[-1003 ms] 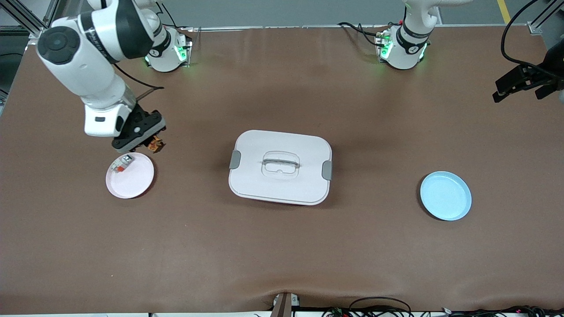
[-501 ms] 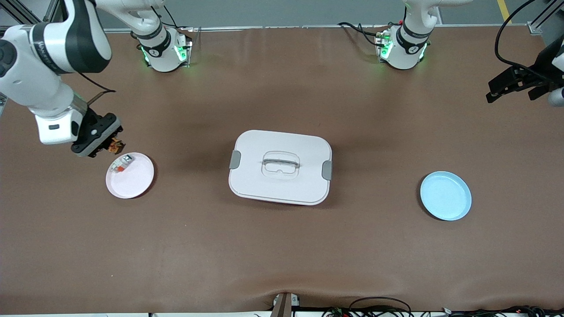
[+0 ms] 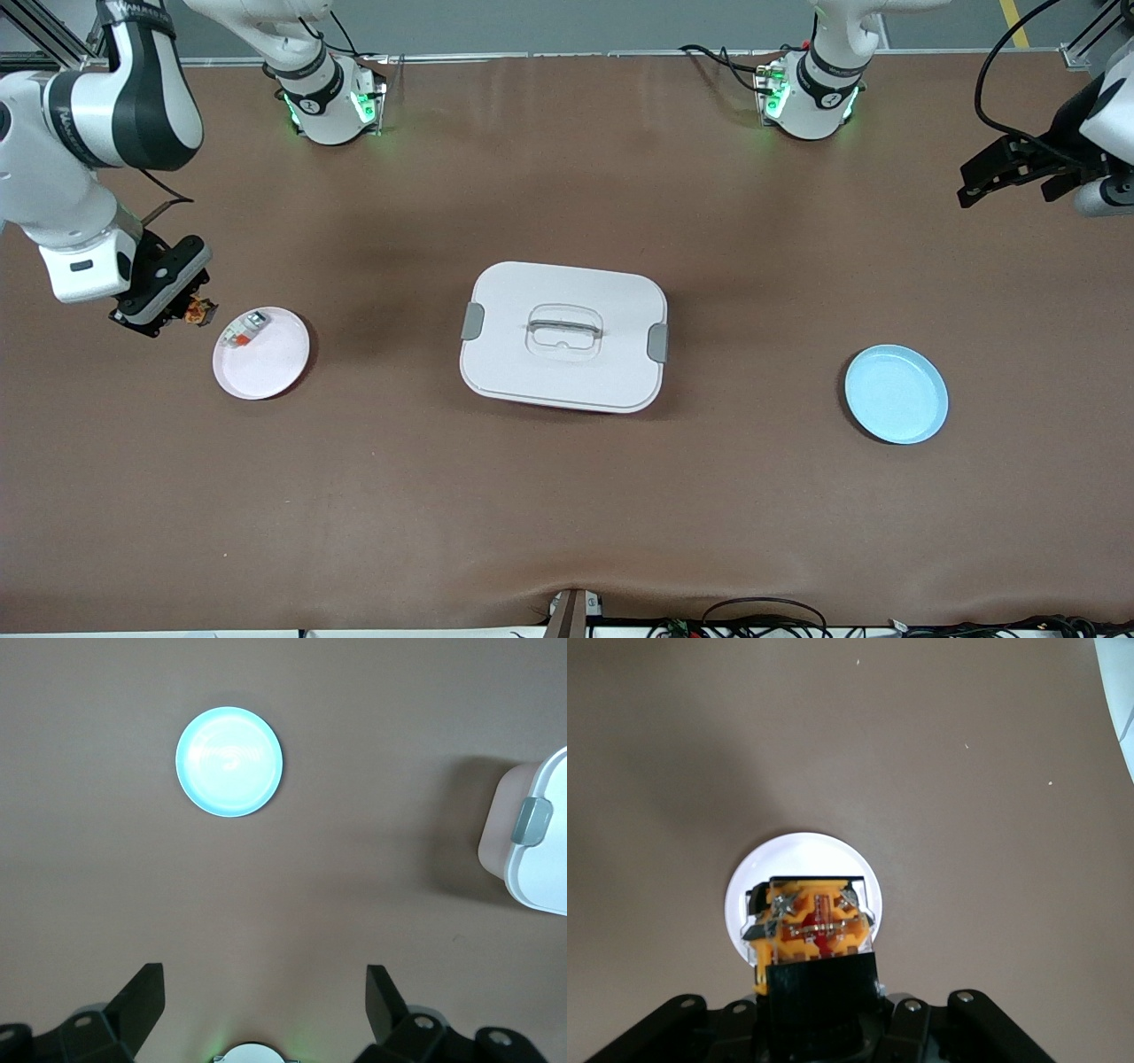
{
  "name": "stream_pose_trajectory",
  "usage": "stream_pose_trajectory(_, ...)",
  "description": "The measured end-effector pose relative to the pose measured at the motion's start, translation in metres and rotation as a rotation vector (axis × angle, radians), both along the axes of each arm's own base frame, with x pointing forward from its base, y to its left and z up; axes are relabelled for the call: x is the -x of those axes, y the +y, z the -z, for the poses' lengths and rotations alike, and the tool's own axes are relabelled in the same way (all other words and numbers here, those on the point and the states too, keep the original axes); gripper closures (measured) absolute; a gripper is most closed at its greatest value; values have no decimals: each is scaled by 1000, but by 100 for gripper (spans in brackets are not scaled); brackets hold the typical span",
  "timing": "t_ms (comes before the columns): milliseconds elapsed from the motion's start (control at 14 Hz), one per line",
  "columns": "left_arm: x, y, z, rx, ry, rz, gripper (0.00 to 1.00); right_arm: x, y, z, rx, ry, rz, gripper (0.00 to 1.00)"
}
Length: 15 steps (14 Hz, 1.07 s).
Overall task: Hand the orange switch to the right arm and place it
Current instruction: 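Carry the switch with the right gripper to the pink-white plate, then lower the switch onto the plate and open the right gripper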
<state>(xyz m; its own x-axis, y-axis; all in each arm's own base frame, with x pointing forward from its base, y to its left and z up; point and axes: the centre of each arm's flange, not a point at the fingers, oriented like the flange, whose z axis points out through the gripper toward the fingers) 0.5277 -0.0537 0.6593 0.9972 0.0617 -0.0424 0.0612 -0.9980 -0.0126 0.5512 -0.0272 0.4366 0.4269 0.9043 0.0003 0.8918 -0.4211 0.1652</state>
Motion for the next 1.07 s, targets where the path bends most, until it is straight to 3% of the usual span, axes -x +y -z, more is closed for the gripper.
stream_pose_trajectory(215,0,-2,2,-1,4,2,0,-8,-16,39,2,-27,-35,93)
stream_pose_trajectory(716,0,0,2,0,3,-2,0,2,-14,117,-11,-68,-63,93)
stream_pose_trajectory(1074,-1,1,2,0,3,-3,0,6,-15,157,0,-38,-183,93)
